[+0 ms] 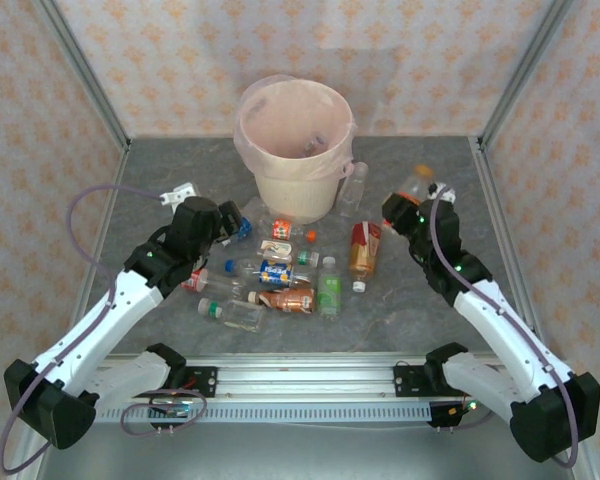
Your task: Put the plastic bottles in the bin
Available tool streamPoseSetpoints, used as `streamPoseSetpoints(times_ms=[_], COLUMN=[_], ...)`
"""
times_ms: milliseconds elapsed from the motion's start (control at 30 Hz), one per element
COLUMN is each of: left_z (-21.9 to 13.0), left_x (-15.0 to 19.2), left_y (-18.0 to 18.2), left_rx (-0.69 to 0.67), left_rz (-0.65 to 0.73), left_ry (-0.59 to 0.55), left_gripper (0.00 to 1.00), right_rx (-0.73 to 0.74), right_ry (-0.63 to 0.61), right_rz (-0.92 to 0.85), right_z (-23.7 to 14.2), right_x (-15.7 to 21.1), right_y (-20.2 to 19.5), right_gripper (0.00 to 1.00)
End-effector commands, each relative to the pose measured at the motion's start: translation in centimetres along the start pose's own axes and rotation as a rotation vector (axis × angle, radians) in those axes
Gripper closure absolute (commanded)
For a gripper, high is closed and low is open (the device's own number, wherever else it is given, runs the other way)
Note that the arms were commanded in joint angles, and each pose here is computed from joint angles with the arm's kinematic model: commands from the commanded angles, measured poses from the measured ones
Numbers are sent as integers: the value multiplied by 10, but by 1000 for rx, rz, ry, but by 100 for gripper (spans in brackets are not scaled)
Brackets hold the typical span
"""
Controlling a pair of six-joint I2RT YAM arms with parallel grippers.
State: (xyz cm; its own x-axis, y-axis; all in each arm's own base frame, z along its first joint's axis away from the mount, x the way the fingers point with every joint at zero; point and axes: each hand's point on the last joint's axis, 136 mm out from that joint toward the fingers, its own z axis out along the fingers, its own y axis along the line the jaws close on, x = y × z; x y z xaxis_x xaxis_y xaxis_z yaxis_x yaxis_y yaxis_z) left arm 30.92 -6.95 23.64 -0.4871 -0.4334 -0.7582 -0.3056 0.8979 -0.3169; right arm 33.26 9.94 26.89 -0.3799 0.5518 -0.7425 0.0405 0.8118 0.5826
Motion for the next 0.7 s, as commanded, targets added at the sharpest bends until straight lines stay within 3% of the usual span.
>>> streamPoseSetpoints(times_ms=[0,133,400,567,667], left_z=[6,11,19,19,17], left_x=[4,12,28,32,32], left_y=[6,8,22,28,32], left_rx=[-25,-31,-79,-101,-111], left_rz=[-31,-43,-58,-59,-56], left_ry=[-1,14,44,52,54], left_gripper=[0,0,0,0,0], right_rx=[-332,-491,-588,-550,-408], right_ry=[-89,-101,-99,-52,-15], right_rz=[-54,-125,-217,-277,-316], right_z=[-9,3,65,111,145], right_x=[-43,-64,-78,-69,-57], right_y=[89,148,221,236,222], right_gripper=[48,47,47,47,47])
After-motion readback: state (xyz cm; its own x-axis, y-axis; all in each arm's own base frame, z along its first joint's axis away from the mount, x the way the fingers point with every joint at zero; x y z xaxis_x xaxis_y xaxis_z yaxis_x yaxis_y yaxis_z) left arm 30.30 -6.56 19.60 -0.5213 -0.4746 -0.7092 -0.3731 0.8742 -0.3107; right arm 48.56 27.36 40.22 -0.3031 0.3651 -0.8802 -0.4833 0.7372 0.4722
